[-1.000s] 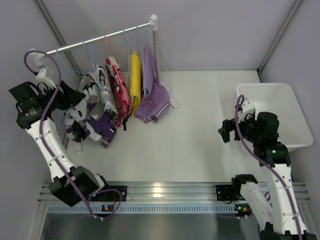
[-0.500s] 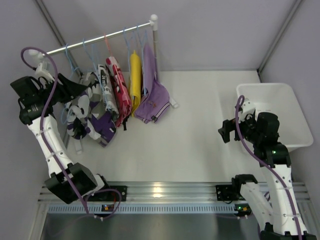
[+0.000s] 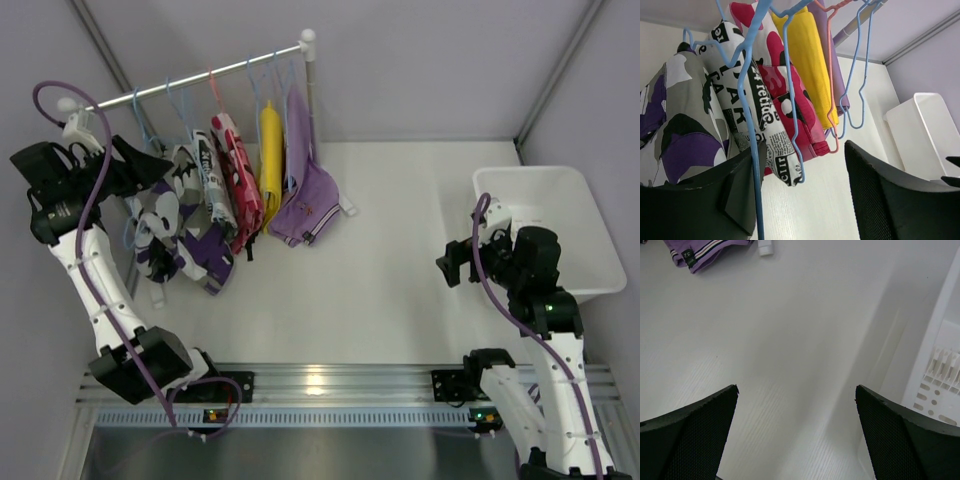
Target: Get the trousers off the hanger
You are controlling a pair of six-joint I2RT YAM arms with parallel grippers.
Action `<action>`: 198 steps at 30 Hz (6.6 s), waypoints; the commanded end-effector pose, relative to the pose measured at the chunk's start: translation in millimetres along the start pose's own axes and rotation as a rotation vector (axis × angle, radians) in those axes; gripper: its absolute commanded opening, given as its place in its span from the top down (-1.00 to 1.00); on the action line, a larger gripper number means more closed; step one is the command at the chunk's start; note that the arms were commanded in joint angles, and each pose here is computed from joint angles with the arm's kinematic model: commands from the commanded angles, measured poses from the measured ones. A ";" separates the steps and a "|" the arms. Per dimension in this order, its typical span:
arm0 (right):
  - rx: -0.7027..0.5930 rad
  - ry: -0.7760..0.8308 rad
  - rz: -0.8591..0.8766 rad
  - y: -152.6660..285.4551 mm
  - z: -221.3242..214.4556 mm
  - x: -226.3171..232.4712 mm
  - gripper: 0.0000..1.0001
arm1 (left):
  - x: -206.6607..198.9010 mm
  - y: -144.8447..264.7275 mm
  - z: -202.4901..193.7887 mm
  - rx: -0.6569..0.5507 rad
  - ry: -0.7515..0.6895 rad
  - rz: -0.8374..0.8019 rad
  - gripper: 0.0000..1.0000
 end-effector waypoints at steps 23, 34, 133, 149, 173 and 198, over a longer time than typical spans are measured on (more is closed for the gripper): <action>-0.012 -0.006 0.013 0.8 1.0 1.0 -0.99 | -22.1 -24.3 -11.0 0.134 -0.068 -0.130 0.17; -0.012 -0.008 0.011 0.5 0.8 0.7 -0.99 | -27.5 -31.4 -2.0 0.074 -0.007 -0.166 1.00; -0.093 -0.041 -0.065 15.3 15.6 0.2 -0.99 | -221.1 120.4 41.1 -0.305 0.368 -0.453 1.00; -0.080 -0.061 -0.103 9.4 16.2 -6.3 -0.99 | -244.1 114.2 80.0 -0.190 0.512 -0.593 1.00; -0.181 -0.044 -0.047 22.9 47.4 3.3 -0.99 | -366.6 -7.6 13.5 0.111 0.328 -0.930 1.00; -0.465 0.272 0.181 47.6 67.4 35.1 -0.99 | -456.3 -99.2 -15.1 -0.171 0.289 -0.576 1.00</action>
Point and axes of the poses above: each gripper's point midway between its finger pads, its own y axis back along the fingers, its own x axis along the line the jaws close on, z = x × y, the point moved 7 cm from there along y, back along the fingers, and after that the axes turned 4 degrees about -y, right-handed, at the moved point
